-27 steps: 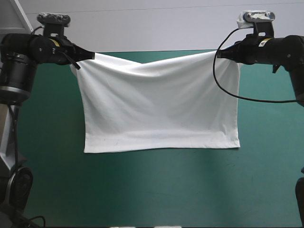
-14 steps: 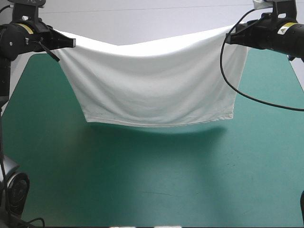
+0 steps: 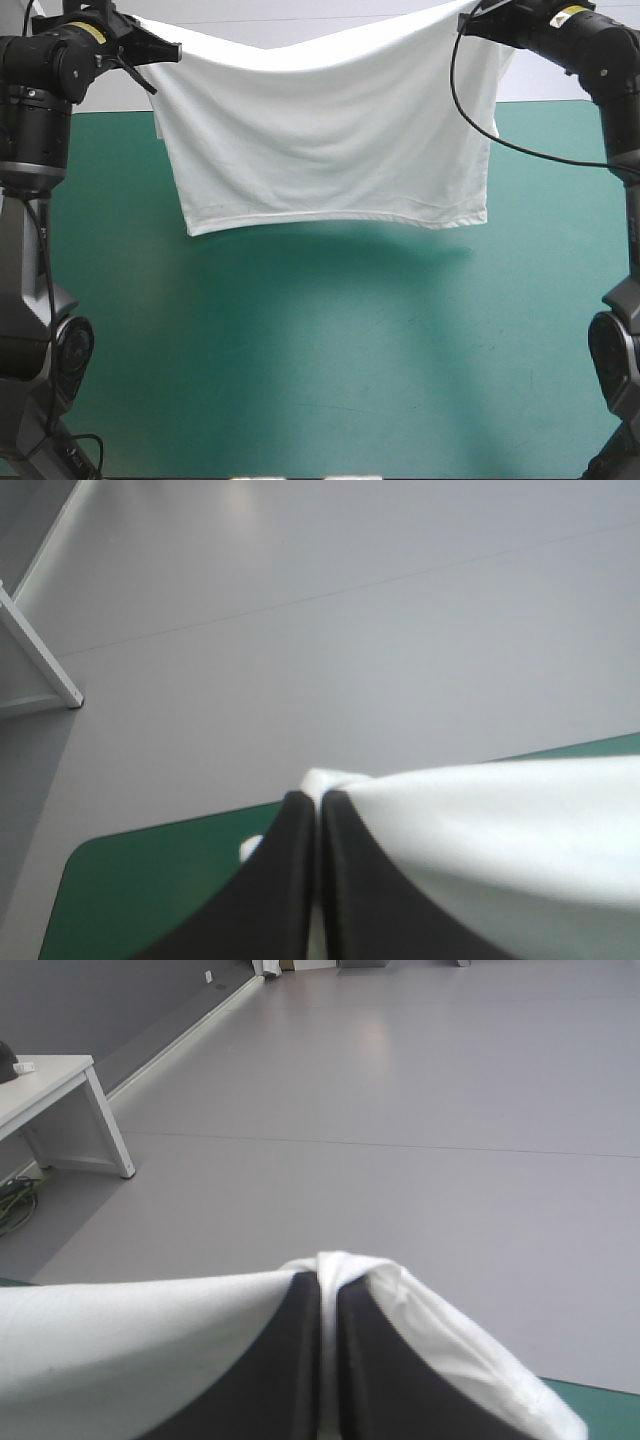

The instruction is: Fold the cloth

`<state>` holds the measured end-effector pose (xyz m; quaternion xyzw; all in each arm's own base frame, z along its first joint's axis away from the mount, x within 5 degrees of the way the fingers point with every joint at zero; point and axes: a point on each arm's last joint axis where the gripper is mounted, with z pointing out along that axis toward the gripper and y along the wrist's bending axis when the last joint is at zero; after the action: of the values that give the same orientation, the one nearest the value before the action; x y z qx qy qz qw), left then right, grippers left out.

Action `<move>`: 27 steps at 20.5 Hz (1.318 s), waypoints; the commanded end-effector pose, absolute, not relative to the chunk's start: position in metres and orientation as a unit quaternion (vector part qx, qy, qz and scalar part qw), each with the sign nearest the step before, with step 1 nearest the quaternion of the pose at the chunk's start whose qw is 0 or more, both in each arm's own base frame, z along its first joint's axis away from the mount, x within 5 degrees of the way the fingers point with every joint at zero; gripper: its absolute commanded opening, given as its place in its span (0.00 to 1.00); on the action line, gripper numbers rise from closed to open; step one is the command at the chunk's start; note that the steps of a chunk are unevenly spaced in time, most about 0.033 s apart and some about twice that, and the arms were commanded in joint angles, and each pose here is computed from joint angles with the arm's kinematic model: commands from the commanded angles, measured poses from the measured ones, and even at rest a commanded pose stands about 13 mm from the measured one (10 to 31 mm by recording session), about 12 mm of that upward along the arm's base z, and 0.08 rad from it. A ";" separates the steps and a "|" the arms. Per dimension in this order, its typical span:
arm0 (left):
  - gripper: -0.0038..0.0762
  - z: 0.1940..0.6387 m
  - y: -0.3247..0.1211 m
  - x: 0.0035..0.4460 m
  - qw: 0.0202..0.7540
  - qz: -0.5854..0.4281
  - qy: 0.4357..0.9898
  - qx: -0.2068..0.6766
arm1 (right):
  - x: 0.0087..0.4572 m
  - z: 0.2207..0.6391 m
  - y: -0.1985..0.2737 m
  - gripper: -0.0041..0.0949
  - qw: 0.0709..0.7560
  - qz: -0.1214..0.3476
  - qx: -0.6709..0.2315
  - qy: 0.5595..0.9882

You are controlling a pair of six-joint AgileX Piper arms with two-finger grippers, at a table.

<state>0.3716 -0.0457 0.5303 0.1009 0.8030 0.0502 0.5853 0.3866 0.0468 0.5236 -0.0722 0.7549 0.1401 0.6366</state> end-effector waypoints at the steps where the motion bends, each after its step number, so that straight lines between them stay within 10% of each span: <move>1: 0.04 0.574 -0.045 0.359 0.684 0.051 0.722 0.089 | 0.381 0.565 0.043 0.02 0.726 0.154 -0.057 0.668; 6: 0.04 0.564 -0.045 0.368 0.651 0.055 0.752 0.091 | 0.381 0.563 0.045 0.02 0.701 0.140 -0.076 0.695; 11: 0.04 0.473 -0.054 0.419 0.452 0.041 0.885 0.108 | 0.430 0.440 0.048 0.02 0.453 0.138 -0.067 0.878; 14: 0.04 0.432 -0.064 0.435 0.386 0.003 0.915 0.116 | 0.426 0.388 0.048 0.02 0.371 0.128 -0.077 0.916; 27: 0.04 0.339 -0.043 0.276 0.156 -0.009 0.982 0.109 | 0.289 0.331 0.041 0.02 0.186 0.129 -0.093 0.970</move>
<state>0.3067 -0.0454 0.3263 0.1206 0.9832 -0.0034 0.1372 0.3165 0.0438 0.3104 -0.0823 0.9750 0.1287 0.1615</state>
